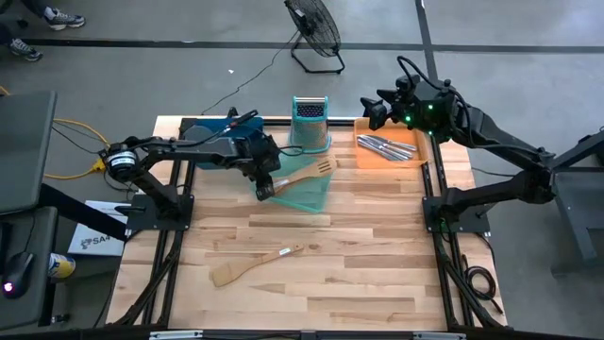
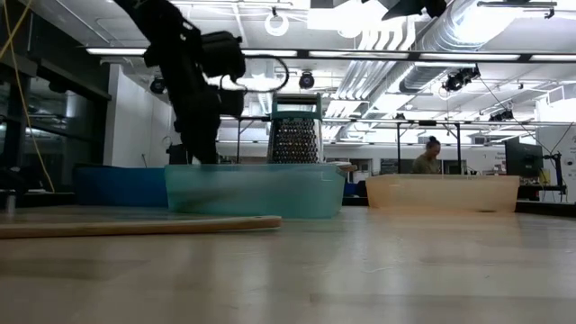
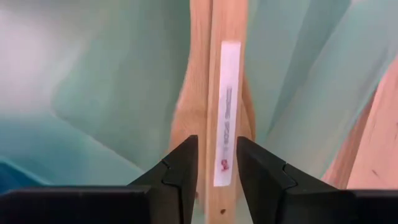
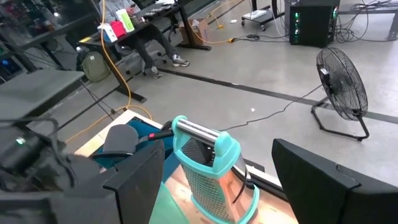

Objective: Pick & Place Kitchen Items
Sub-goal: Put the wooden spoon into the green bin

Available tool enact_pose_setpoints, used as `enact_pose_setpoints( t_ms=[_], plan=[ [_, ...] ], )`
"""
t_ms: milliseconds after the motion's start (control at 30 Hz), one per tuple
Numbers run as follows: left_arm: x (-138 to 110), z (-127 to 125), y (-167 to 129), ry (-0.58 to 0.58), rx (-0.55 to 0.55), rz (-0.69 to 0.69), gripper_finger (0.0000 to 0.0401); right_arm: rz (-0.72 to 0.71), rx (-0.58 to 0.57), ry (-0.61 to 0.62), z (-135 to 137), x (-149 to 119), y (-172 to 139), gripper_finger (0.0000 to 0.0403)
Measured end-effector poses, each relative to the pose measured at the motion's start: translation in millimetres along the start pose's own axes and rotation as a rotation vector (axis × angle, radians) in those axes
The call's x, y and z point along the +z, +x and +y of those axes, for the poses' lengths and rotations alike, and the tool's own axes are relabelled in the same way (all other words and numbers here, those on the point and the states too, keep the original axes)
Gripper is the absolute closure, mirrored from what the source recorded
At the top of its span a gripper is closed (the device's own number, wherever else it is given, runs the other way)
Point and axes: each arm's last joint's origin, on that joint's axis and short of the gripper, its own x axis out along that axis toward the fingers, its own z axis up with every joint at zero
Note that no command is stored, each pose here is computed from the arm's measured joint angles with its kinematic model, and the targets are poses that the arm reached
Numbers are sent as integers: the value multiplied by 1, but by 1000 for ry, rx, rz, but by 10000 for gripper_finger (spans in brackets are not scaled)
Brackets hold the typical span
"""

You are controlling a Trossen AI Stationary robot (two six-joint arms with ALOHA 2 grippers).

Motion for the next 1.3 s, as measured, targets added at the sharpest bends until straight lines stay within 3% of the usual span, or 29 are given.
enact_pose_setpoints(
  t_ms=[200, 533, 767, 1000, 1300],
  plan=[
    [14, -3, -24, 40, 10, 23, 293, 26, -9, 12, -1, -2, 0, 112],
    [2, -6, -32, -13, -69, 190, 293, 96, -26, 15, -2, -10, -1, 112],
    [-1, -9, -43, -58, -103, 183, 292, 109, 2, -5, 4, -13, -4, 112],
    [-3, -33, -55, -102, -127, 152, 292, 125, 38, -21, 10, -17, -7, 112],
    [-16, -91, -56, -17, -170, 190, 292, 172, 143, -77, 21, -22, -12, 112]
  ],
)
